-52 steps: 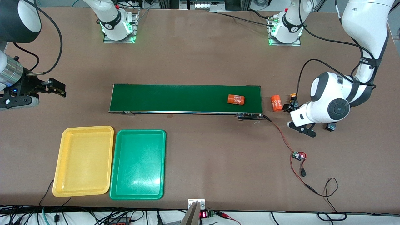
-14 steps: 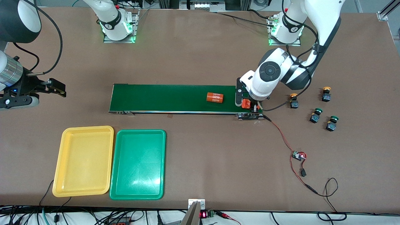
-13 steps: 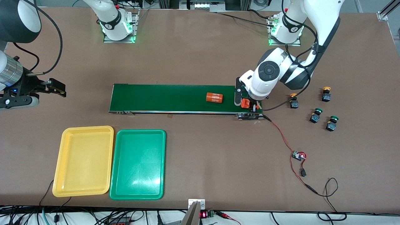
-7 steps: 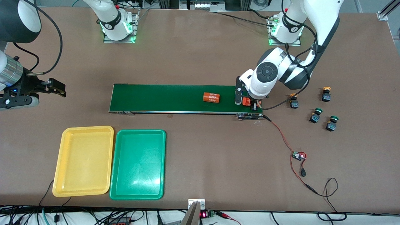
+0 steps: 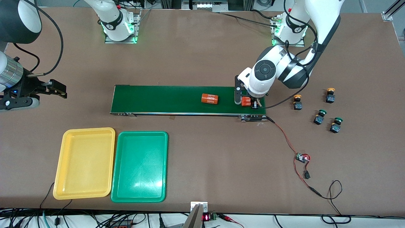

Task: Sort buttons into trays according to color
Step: 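Set the second cylinder on the belt and open the left gripper, then grasp a black push-button with yellow base using the left gripper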

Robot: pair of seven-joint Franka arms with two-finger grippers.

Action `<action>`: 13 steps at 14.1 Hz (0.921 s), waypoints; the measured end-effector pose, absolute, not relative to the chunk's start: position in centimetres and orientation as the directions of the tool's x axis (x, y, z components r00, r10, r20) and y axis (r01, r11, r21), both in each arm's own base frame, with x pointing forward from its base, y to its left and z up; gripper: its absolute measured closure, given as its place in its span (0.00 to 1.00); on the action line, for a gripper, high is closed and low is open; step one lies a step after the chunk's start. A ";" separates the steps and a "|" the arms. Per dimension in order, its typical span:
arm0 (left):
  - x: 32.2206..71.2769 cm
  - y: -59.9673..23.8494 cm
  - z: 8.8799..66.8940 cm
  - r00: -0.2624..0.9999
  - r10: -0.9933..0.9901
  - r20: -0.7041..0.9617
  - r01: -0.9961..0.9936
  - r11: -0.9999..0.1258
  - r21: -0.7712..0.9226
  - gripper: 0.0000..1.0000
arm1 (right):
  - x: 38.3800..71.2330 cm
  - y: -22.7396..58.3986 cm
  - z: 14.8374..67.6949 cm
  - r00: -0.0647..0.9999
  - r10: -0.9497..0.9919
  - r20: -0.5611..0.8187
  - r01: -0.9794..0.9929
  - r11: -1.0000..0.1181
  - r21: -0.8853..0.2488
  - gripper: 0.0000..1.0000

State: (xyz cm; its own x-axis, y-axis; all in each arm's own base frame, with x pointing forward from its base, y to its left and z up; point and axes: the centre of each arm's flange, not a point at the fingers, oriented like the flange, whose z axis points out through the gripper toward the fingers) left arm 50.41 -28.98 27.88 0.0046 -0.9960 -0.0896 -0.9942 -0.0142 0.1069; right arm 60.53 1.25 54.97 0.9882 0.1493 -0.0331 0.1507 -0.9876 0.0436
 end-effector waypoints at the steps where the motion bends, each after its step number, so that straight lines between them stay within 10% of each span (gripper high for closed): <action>1: 50.7 -28.6 29.1 0.016 -0.995 -0.095 -0.996 -0.024 0.089 0.15 | 60.5 1.3 55.0 0.988 0.149 -0.033 0.151 -0.988 0.044 0.00; 7: 55.2 -18.9 33.5 0.215 -0.970 -0.116 -0.977 -0.215 -0.012 0.00 | 60.5 1.2 55.0 0.988 0.149 -0.033 0.150 -0.988 0.044 0.00; 13: 58.0 -1.9 29.2 0.690 -0.720 -0.078 -0.713 -0.694 0.100 0.00 | 60.5 1.2 55.0 0.988 0.149 -0.033 0.150 -0.988 0.044 0.00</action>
State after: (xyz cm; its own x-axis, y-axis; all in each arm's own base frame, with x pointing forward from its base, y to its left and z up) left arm 57.95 -1.89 29.23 0.6897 -0.7199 -0.0779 -0.7131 -0.6939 0.0996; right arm 60.53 1.21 54.97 0.9883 0.1487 -0.0330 0.1500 -0.9877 0.0442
